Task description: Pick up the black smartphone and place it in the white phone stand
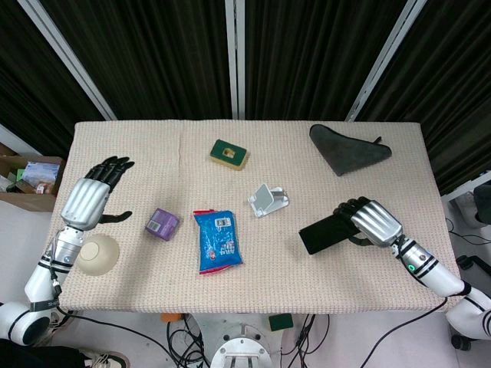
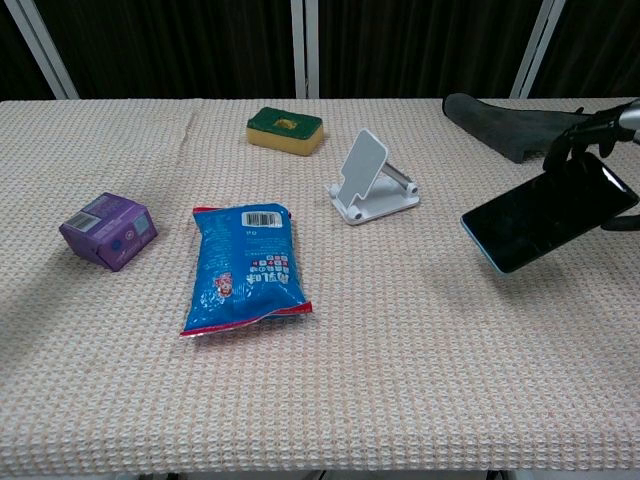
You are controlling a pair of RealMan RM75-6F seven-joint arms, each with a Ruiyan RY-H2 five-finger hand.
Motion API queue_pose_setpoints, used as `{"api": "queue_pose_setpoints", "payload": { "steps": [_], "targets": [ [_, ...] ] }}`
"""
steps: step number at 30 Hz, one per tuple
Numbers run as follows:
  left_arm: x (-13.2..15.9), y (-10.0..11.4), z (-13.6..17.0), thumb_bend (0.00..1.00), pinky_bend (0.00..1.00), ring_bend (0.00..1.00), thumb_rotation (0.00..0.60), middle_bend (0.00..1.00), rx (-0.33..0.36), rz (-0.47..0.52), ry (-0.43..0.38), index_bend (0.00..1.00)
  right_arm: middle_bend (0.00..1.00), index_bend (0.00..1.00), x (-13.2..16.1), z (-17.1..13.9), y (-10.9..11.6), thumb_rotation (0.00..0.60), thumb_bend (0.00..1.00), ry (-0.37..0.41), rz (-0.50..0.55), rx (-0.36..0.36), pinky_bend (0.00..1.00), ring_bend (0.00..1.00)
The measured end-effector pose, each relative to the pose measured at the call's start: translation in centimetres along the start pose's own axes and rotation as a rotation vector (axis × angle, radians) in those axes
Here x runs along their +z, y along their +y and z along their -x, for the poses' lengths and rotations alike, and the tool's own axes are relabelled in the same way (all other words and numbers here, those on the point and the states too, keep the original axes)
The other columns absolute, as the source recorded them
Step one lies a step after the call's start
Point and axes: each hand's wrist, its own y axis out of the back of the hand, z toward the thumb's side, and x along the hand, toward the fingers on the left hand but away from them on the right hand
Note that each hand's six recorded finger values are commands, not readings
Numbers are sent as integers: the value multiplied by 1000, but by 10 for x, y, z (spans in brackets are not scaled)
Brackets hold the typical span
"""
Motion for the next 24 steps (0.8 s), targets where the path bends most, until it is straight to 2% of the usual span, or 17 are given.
{"api": "queue_pose_setpoints", "payload": {
  "steps": [7,11,15,24],
  "targets": [
    [-1,3,3,69,200,80,600,105,16,3,0,124,677,838,-2,-1,65,600,677,8,-66,-198,435,567],
    [-3,6,6,69,201,80,600,105,27,4,7,124,684,837,0,11,101,600,677,21,-150,-245,430,560],
    [-6,8,9,69,201,80,600,105,29,-5,10,124,690,836,7,32,128,600,677,39,-269,-208,428,565],
    [-8,10,14,69,200,80,600,105,44,6,16,125,700,837,49,100,167,600,682,132,-558,-7,419,591]
  ]
}}
